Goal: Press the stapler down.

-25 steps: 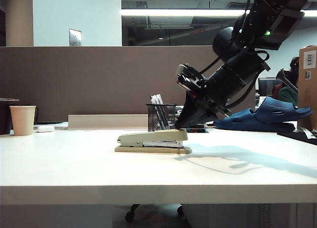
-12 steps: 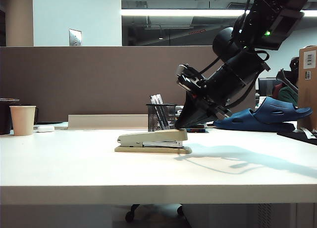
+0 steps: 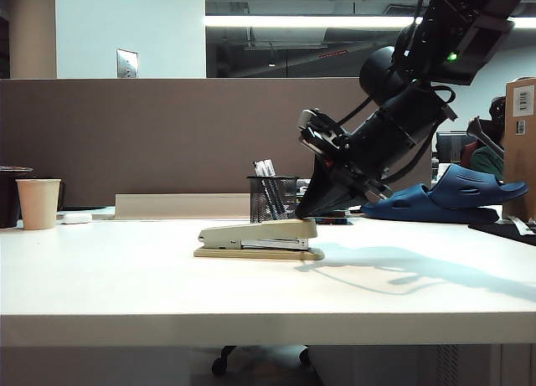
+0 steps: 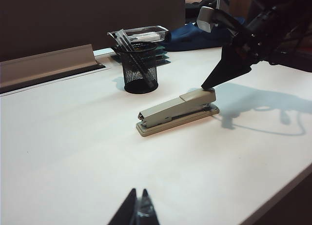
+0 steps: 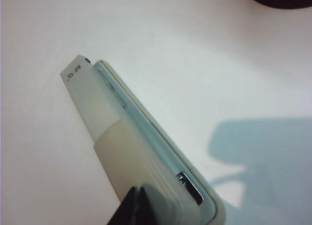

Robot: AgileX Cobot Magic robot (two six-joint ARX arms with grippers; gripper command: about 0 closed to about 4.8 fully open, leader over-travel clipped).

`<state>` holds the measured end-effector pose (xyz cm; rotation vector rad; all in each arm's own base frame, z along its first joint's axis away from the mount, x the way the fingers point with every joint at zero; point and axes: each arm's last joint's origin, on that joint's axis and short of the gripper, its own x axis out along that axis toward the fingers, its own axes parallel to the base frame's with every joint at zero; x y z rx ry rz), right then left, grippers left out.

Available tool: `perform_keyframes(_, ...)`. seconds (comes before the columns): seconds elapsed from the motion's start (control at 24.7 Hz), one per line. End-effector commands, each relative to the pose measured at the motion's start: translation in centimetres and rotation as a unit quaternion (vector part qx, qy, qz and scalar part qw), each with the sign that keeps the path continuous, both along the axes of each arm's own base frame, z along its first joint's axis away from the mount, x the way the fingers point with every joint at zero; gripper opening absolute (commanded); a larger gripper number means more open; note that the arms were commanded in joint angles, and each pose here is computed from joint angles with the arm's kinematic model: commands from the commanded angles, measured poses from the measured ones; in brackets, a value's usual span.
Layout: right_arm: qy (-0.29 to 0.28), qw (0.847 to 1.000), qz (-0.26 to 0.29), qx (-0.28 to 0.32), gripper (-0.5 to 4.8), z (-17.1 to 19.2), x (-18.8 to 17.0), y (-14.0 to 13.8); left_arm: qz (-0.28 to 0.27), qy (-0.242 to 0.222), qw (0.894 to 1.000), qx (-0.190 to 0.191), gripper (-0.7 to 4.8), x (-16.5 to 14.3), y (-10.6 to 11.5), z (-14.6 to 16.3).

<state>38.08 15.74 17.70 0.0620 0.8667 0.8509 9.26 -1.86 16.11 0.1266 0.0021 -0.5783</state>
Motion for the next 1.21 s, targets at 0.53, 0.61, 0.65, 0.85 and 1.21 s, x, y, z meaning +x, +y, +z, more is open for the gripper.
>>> perform_keyframes(0.53, 0.032, 0.999, -0.009, -0.023, -0.09, -1.0, -0.4, -0.2, 0.000, -0.005, 1.000, 0.000, -0.06, 0.0, 0.0, 0.1)
perform_keyframes(0.61, 0.032, 0.999, -0.009, -0.023, -0.09, -1.0, -0.3, -0.3, 0.000, -0.005, 1.000, 0.000, -0.06, 0.0, 0.0, 0.1)
perform_keyframes(0.65, 0.032, 0.999, -0.009, -0.023, -0.09, -1.0, -0.3, -0.2, 0.000, -0.005, 1.000, 0.000, -0.06, 0.0, 0.0, 0.1)
perform_keyframes(0.85, 0.030, 0.999, -0.009, -0.022, -0.09, -0.9, -0.3, -0.2, 0.000, -0.005, 1.000, 0.000, -0.06, 0.0, 0.0, 0.1)
perform_keyframes(1.21, 0.014, 1.000, -0.008, -0.015, -0.09, 0.7, 0.5, 0.1, 0.000, -0.005, 1.000, 0.000, -0.06, 0.0, 0.0, 0.1)
